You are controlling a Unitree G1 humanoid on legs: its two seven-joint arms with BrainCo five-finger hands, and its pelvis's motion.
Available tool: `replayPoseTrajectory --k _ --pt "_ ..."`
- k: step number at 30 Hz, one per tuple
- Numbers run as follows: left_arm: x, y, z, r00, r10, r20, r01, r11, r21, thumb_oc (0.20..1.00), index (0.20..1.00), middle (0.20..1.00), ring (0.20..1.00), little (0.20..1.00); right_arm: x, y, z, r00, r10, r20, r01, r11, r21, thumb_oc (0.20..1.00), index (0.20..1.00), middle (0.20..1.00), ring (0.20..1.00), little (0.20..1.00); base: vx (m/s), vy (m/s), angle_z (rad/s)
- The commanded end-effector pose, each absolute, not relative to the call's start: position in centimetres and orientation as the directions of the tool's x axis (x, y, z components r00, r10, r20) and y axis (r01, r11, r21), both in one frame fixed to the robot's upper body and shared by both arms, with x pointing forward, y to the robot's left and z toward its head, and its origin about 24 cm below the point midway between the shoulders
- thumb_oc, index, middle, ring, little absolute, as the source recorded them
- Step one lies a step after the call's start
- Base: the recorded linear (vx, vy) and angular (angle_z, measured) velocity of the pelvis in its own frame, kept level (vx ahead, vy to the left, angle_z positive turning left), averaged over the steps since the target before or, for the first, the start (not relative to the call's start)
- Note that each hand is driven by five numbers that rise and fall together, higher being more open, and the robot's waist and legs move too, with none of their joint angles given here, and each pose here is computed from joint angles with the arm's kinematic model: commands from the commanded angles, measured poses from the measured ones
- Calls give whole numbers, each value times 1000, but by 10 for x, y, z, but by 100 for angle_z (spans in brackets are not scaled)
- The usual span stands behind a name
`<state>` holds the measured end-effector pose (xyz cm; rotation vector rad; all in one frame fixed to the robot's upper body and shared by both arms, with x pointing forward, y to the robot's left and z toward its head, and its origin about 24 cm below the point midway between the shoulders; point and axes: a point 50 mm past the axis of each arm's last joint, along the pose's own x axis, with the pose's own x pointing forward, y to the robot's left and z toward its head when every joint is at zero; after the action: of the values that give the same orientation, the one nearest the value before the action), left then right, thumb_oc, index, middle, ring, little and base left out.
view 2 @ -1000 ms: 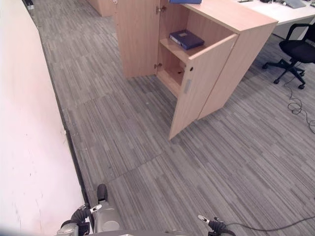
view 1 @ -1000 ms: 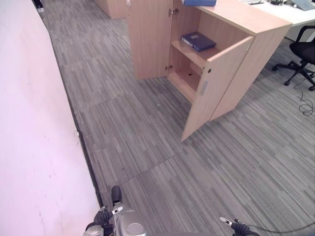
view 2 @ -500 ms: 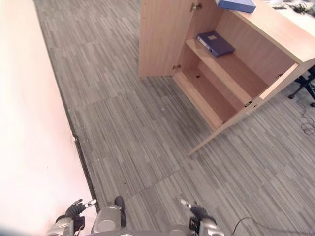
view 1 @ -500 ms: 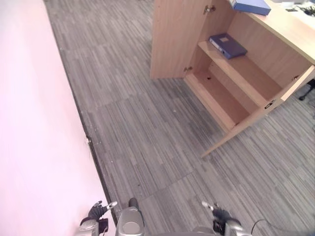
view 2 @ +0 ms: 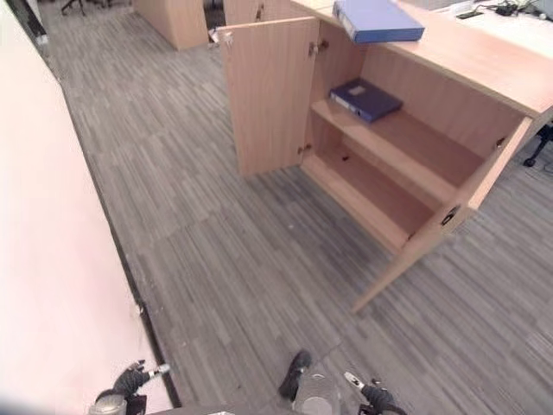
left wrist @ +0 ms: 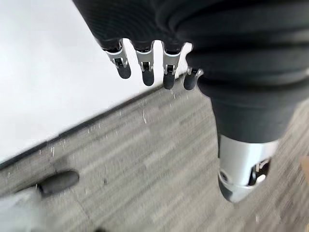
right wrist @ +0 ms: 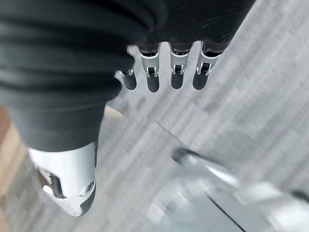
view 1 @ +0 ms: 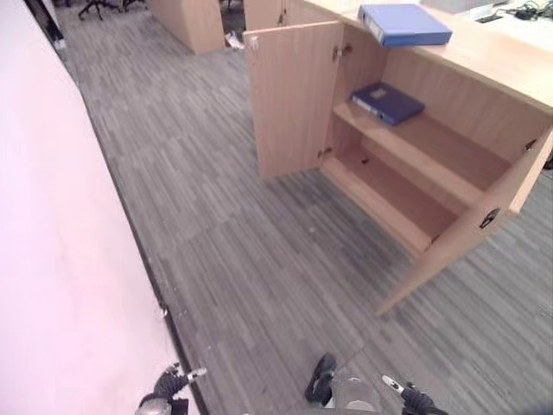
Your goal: Put the empty folder in the office cabinet
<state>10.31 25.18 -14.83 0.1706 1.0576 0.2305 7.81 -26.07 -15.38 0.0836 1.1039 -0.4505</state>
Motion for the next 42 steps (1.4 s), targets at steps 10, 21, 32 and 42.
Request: replayPoseTrajectory --k 10,21,32,42 --pt "145 241 -134 609 255 -751 -154 967 203 1000 1000 1000 1000 1000 85 -293 -143 357 -400 -844 499 846 -190 1000 1000 1000 1000 1000 90 -72 -64" --pt "145 247 -134 596 288 -749 -178 958 227 1000 1000 1000 1000 1000 84 -303 -139 352 -438 -827 541 817 -203 1000 1000 1000 1000 1000 259 173 -51" --pt "150 250 -131 609 271 -745 -109 960 259 1000 1000 1000 1000 1000 71 -292 -147 302 -403 -864 568 804 -177 1000 1000 1000 1000 1000 182 345 -41" --pt "162 268 -119 645 284 -710 -52 943 330 1000 1000 1000 1000 1000 79 -273 -152 319 -354 -879 570 813 -120 1000 1000 1000 1000 1000 97 465 -46"
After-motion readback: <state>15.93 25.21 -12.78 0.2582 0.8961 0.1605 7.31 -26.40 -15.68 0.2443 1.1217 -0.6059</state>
